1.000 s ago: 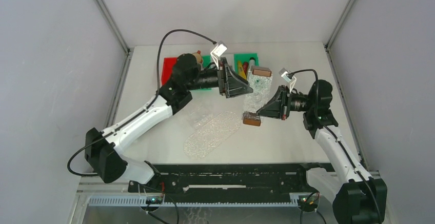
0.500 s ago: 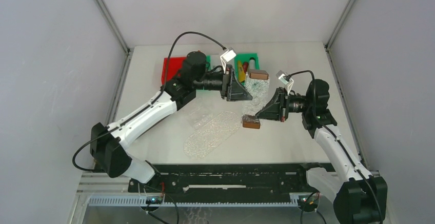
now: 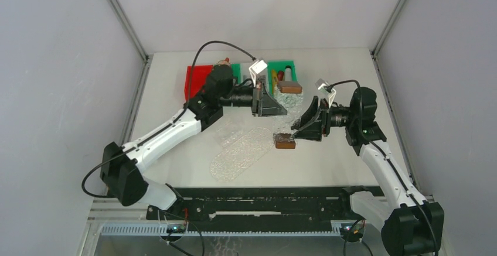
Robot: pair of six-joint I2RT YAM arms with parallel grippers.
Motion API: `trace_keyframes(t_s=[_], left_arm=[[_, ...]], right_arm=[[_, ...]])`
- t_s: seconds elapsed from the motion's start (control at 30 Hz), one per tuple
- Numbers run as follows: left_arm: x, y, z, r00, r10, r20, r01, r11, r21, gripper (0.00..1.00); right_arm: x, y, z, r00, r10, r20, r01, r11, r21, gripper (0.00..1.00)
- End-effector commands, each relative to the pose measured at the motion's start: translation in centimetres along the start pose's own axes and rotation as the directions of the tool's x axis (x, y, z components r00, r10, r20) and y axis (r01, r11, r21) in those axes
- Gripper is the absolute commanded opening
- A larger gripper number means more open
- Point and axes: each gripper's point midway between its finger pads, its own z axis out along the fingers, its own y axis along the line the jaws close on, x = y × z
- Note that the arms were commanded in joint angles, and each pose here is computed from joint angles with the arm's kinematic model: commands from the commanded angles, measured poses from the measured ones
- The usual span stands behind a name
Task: Prepare toiletry sets of a toothbrush and toothpaste on the tray
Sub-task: Place the toothpaste holder at the center of the board.
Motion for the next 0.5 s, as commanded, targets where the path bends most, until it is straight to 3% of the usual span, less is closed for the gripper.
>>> trace_keyframes(t_s=[0.0,0.13,0.23,0.47], left_arm=[[-3.6,-3.3,-4.3,0.968,0.066,0.242,-0.074,0.997,0.023,0.0],[-3.8,-3.1,-8.3,0.918,0.049,0.393,-0.048,0.999,-0.014,0.0],[-4.3,-1.8,-11.9,0.85,0.051,0.525,0.001,0.995,-0.098,0.0],[-5.3,1.8,-22.6,0.563,0.119,0.818,0.191,0.944,-0.268,0.0]], right_arm=[[-1.6,1.2,-0.5,0.992,-0.125,0.007,0.125,0.992,-0.011,0.68],[-2.1,1.3,-1.2,0.989,-0.148,0.019,0.148,0.989,0.014,0.82],[-2.3,1.1,-1.5,0.988,-0.15,0.028,0.149,0.988,0.034,0.85],[-2.6,0.5,-1.7,0.987,-0.154,0.044,0.15,0.986,0.078,0.86]])
